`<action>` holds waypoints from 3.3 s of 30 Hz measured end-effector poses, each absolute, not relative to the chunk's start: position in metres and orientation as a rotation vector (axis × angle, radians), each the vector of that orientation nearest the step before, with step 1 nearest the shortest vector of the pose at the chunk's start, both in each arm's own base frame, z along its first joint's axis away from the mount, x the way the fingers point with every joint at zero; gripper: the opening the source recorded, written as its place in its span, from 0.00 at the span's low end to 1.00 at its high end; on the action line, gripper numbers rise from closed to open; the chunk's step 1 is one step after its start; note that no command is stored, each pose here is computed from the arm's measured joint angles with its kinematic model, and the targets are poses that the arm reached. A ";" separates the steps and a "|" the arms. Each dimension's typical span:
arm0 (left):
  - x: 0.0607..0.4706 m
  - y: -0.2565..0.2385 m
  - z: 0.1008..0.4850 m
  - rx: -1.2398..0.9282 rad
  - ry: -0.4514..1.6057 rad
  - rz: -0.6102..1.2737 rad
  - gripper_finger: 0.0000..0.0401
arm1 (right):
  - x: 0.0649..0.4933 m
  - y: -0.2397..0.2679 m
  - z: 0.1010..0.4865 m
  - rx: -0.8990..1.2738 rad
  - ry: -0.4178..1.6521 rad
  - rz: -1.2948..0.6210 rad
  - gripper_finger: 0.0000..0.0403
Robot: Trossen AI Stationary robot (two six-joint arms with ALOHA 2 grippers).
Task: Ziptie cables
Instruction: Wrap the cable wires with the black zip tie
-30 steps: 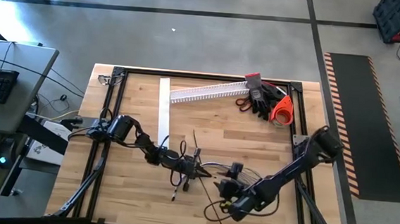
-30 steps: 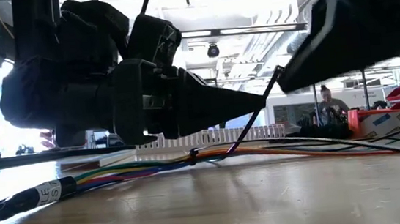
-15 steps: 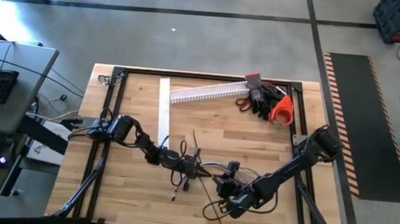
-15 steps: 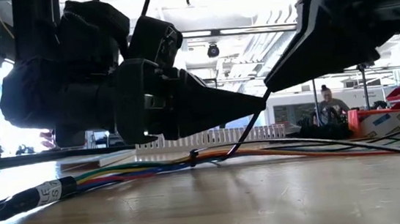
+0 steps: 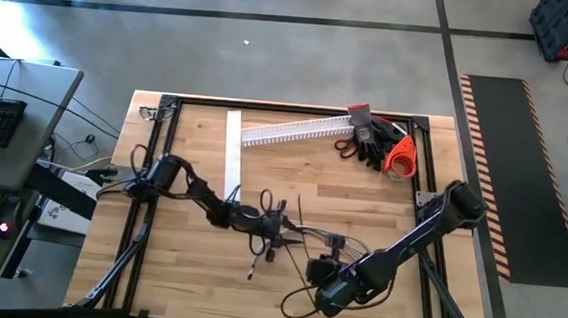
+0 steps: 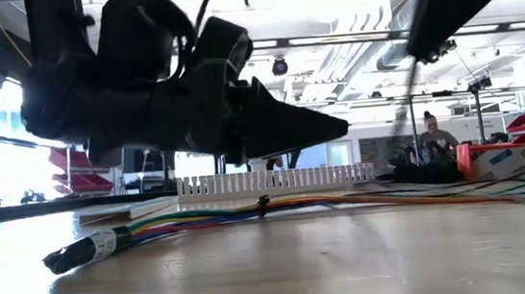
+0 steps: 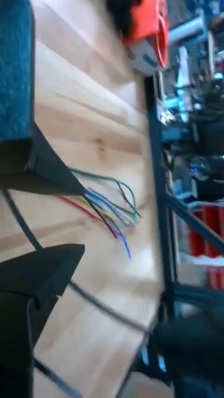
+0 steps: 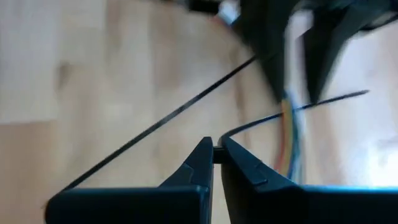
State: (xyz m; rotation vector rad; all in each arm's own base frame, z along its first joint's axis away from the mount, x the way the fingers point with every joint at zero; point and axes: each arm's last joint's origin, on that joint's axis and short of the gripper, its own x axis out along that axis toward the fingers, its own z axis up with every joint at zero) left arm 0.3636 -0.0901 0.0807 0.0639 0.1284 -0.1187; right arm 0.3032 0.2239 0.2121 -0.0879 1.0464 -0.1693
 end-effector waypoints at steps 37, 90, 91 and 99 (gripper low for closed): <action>0.398 -0.105 0.087 0.260 0.253 -0.150 0.31 | 0.325 0.166 0.181 0.077 1.156 -0.279 0.00; 0.402 -0.115 0.086 0.197 0.262 -0.115 0.00 | 0.291 0.189 0.198 -0.023 0.849 -0.309 0.00; 0.402 -0.115 0.086 0.197 0.261 -0.114 0.00 | 0.292 0.189 0.197 -0.009 0.856 -0.302 0.00; 0.402 -0.115 0.087 0.188 0.257 -0.114 0.00 | 0.287 0.186 0.195 -0.042 0.795 -0.354 0.00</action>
